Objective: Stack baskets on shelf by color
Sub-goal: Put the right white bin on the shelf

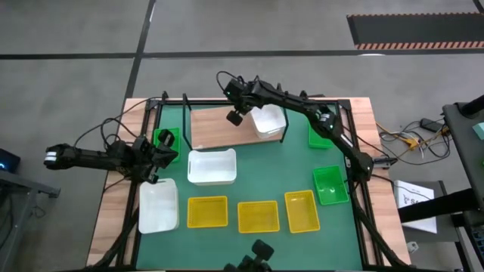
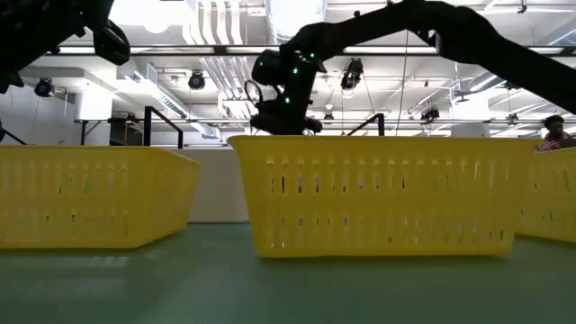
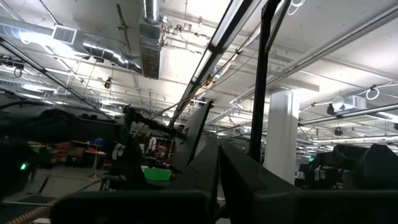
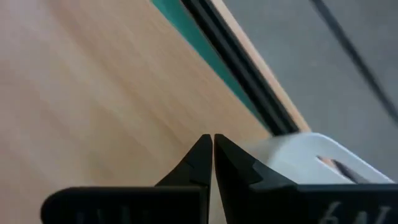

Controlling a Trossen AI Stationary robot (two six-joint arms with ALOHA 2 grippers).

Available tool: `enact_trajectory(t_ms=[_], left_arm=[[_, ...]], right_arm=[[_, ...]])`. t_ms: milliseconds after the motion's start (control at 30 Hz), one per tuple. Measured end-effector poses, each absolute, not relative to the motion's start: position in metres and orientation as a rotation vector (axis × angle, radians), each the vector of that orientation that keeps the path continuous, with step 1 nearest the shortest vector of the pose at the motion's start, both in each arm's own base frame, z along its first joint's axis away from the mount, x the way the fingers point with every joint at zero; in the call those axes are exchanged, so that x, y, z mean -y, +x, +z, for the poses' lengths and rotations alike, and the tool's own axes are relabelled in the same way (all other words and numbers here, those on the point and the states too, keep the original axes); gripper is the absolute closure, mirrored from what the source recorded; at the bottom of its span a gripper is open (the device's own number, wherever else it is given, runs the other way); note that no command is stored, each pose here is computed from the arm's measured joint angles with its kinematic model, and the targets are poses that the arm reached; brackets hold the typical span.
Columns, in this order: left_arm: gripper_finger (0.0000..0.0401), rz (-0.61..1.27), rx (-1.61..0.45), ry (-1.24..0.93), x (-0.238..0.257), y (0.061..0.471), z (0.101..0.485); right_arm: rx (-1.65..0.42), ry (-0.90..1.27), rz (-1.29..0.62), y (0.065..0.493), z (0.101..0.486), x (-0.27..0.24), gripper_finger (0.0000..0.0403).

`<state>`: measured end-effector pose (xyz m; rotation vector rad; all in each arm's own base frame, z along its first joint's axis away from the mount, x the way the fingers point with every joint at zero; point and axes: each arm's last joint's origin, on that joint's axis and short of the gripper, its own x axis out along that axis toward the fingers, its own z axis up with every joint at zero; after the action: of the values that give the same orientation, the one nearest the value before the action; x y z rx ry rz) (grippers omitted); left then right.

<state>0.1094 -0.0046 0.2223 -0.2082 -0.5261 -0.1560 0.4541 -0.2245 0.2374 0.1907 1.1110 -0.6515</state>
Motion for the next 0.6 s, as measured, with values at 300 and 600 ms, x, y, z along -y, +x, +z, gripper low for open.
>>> enact_trajectory(t_ms=[300, 600], left_arm=[[0.0401, -0.154, 0.526, -0.202, 0.005, 0.109, 0.222], [0.0401, -0.154, 0.525, -0.202, 0.005, 0.11, 0.222]], right_arm=[[-1.077, 0.123, -0.719, 0.443, 0.266, 0.224, 0.0392], [-1.27, 0.211, -0.646, 0.403, 0.307, 0.19, 0.0392]])
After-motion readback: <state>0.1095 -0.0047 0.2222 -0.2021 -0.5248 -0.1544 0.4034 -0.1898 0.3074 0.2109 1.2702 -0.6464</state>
